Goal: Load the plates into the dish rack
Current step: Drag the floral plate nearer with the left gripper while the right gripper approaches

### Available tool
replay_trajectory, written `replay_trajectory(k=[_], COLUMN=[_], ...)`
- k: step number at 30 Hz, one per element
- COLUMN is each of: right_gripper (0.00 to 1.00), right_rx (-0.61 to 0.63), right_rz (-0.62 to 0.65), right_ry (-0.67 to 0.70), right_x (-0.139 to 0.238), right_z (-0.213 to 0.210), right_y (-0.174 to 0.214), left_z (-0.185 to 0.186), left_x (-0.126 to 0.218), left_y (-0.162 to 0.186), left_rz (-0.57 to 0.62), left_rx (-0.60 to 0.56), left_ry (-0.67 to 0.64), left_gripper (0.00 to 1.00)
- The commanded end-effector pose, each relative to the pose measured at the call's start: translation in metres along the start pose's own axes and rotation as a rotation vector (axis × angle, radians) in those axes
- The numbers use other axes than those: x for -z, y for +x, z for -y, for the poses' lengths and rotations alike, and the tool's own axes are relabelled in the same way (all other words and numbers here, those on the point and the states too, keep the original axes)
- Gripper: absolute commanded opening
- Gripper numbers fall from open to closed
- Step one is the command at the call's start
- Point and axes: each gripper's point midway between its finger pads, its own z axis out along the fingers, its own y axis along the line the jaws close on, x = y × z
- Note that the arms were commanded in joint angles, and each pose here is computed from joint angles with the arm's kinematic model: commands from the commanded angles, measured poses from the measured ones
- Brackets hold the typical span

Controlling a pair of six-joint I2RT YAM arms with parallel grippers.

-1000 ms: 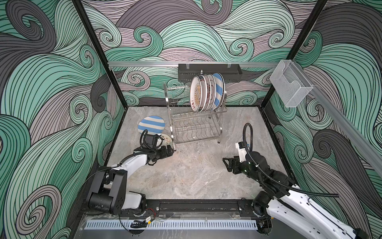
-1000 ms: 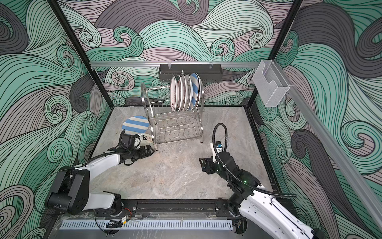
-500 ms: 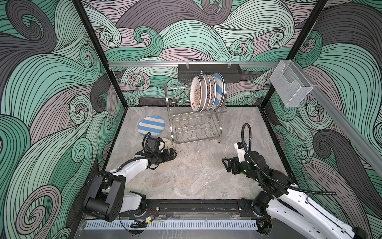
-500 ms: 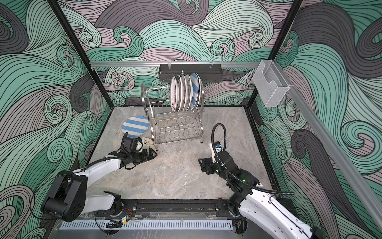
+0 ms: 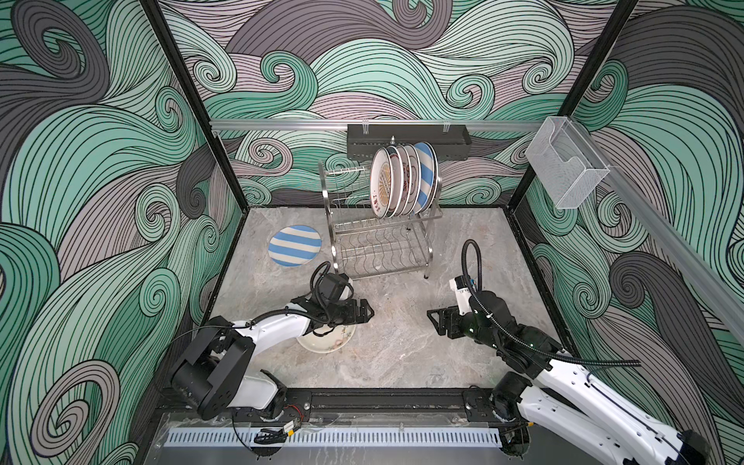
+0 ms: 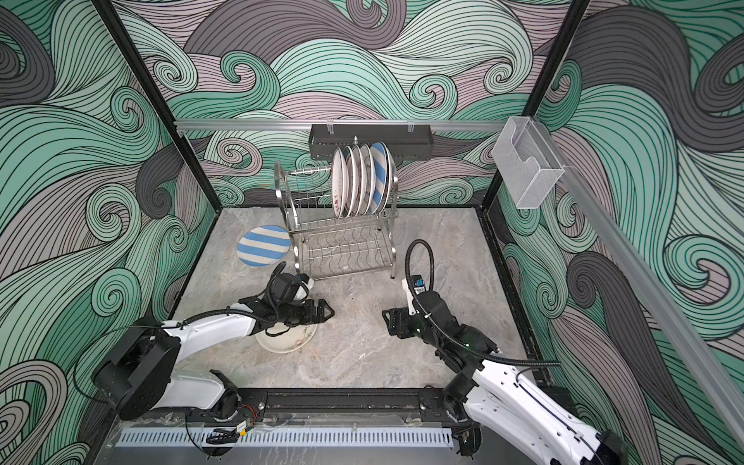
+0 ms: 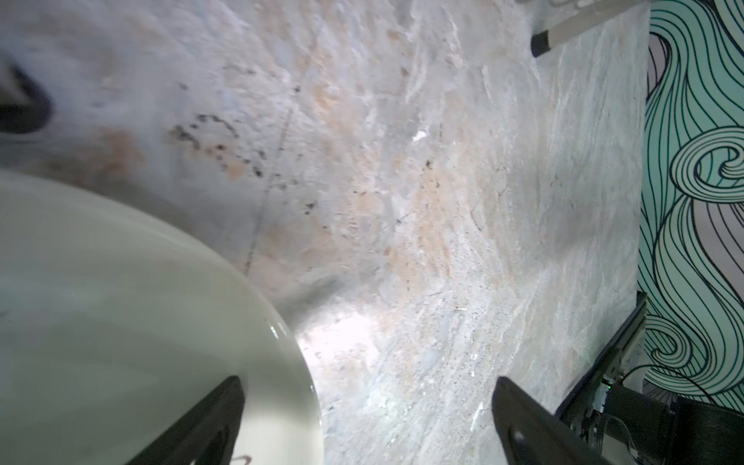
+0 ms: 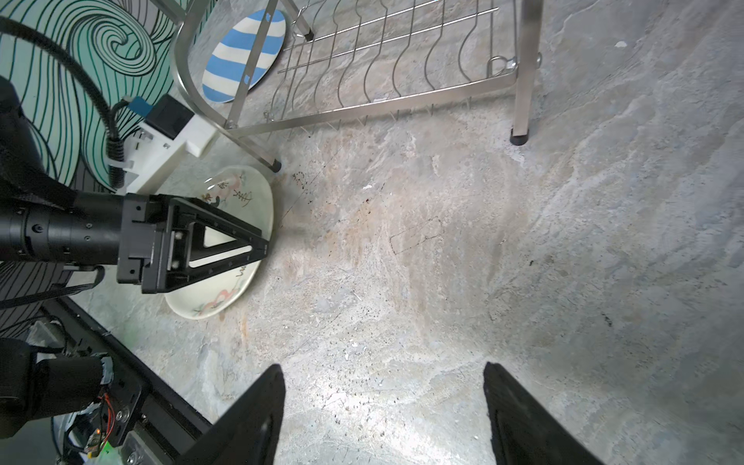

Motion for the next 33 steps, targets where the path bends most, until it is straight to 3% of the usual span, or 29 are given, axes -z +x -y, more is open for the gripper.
replay_trajectory(k=[1, 4, 8, 14, 18, 25, 33], right_gripper=[0.78, 0.77, 0.77, 0.74, 0.73, 0.71, 0.67], right_rx=[-0.017, -0.032, -0.033, -0.029, -0.024, 0.004, -0.028], right_rz=[-0.046, -0.113, -0.140, -0.144, -0.152, -0.197, -0.260], right_ry=[-0.134, -0.238, -0.260, -0.304, -0.328, -0.359, -0.386], right_x=[-0.014, -0.028, -0.047, -0.077, -0.101, -0.136, -0.164], right_z=[-0.021, -0.040, -0.049, -0.080, -0.098, -0.124, -0.131], right_y=[0.008, 0.017, 0.020, 0.021, 0.026, 0.033, 0.050], left_z=[0.008, -0.006, -0.035, -0.103, -0.126, -0.139, -0.128], left_x=[0.001, 0.032, 0.074, 0.102, 0.113, 0.094, 0.078], left_y=[0.008, -0.005, -0.016, -0.023, -0.019, -0.006, -0.001], left_rz=[-0.062, 0.025, 0.131, 0.307, 0.370, 0.300, 0.201], left_rx=[0.002, -0.013, -0.018, 0.143, 0.208, 0.242, 0.253], left_ry=[-0.021, -0.152, -0.292, -0.396, -0.420, -0.409, -0.339], left_gripper=[0.99, 0.99, 0.99, 0.99, 0.99, 0.99, 0.99])
